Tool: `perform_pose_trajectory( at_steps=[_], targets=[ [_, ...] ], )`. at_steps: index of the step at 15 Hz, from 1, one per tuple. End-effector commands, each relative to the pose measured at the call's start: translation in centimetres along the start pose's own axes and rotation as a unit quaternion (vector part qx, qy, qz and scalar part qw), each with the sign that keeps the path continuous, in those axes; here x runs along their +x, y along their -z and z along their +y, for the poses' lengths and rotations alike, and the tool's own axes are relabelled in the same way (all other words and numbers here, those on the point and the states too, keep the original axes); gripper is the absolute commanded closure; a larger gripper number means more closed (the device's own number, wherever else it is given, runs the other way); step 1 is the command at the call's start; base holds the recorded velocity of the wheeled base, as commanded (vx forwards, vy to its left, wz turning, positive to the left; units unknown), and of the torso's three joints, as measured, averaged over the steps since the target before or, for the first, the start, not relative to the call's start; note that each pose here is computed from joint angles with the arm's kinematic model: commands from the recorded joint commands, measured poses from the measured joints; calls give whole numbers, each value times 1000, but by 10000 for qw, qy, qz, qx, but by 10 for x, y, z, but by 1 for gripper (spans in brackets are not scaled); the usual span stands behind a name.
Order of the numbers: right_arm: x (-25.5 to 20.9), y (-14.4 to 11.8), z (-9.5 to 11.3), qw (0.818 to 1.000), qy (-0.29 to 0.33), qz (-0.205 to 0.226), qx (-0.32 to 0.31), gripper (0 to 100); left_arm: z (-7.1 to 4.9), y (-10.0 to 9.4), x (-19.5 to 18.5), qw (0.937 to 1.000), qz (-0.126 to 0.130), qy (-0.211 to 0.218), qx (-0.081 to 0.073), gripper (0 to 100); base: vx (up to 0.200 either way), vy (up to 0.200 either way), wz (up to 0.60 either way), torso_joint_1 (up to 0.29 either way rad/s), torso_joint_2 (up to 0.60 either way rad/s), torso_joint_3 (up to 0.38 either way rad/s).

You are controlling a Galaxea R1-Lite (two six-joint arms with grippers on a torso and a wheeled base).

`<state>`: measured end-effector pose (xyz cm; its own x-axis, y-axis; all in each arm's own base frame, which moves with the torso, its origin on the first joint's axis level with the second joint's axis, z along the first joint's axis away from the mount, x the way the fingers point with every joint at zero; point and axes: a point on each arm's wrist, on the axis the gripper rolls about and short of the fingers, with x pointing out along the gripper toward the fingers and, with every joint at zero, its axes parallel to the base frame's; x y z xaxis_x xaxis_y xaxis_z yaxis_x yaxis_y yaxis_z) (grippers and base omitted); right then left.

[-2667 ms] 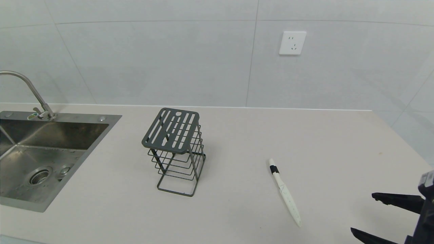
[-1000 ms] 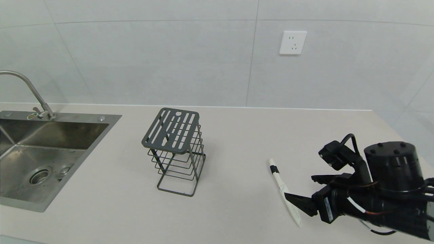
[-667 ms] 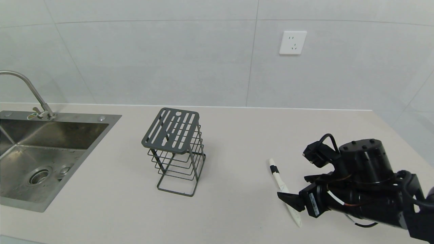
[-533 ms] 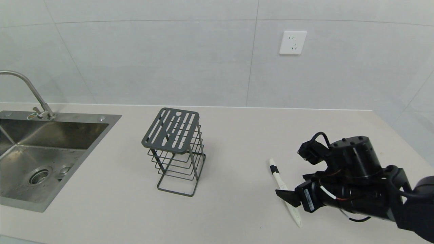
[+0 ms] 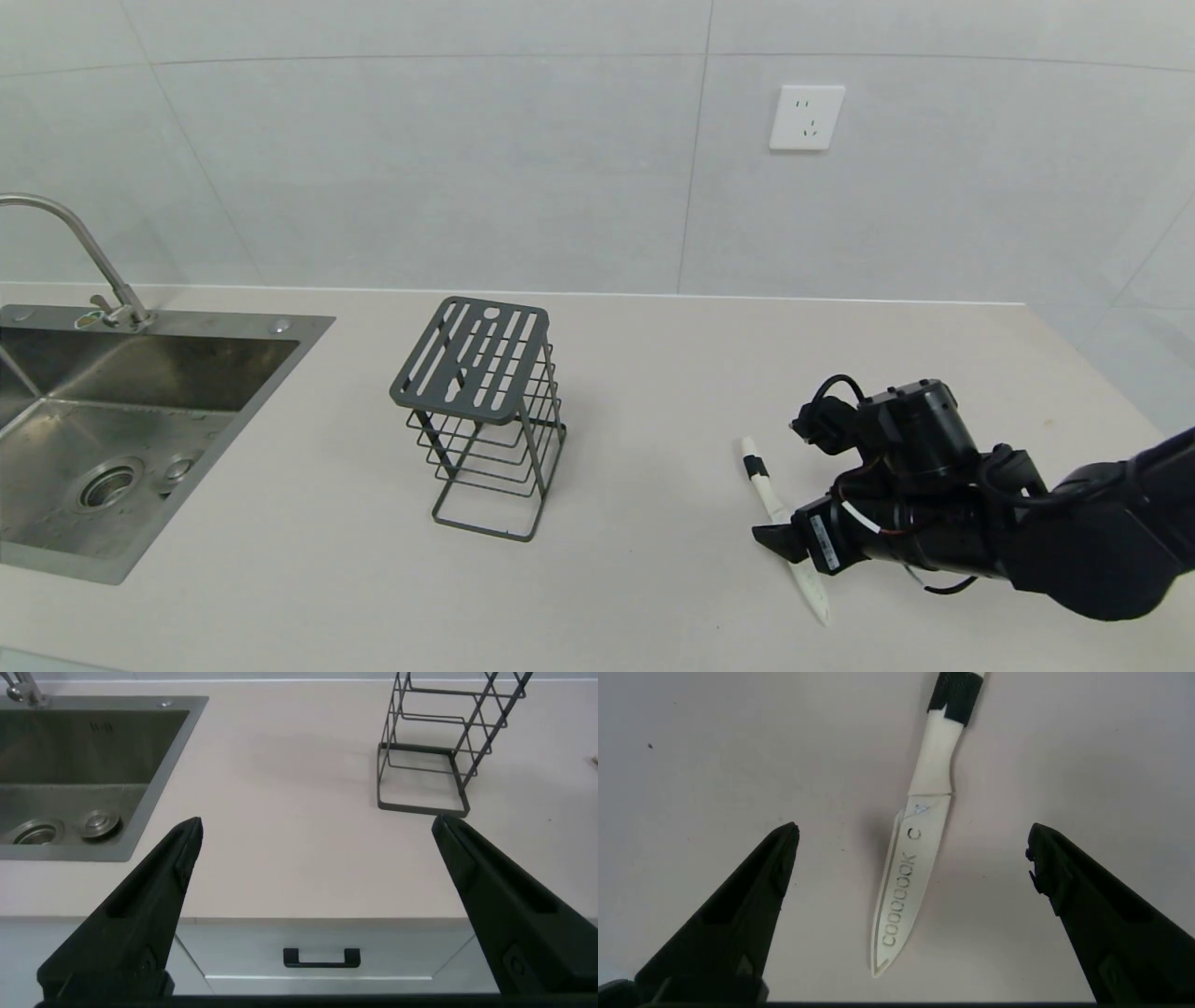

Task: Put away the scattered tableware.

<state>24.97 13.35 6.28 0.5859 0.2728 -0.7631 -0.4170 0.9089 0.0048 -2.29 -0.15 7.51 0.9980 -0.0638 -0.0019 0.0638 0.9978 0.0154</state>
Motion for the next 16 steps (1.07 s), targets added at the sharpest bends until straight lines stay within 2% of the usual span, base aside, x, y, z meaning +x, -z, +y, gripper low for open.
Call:
perform_pose_trajectory(
  at_steps=[1,4,16],
  targets=[
    [12,4,0,9998,18,188,-7,0,0,0,0,10000,6,-5,-1,0,0,0,0,0,0,0],
    [24,4,-1,9994,214,278,-40,0,0,0,0,10000,6,-5,6,0,0,0,0,0,0,0],
    [37,-1,0,9993,225,271,-79,0,0,0,0,10000,6,-5,6,0,0,0,0,0,0,0]
  ],
)
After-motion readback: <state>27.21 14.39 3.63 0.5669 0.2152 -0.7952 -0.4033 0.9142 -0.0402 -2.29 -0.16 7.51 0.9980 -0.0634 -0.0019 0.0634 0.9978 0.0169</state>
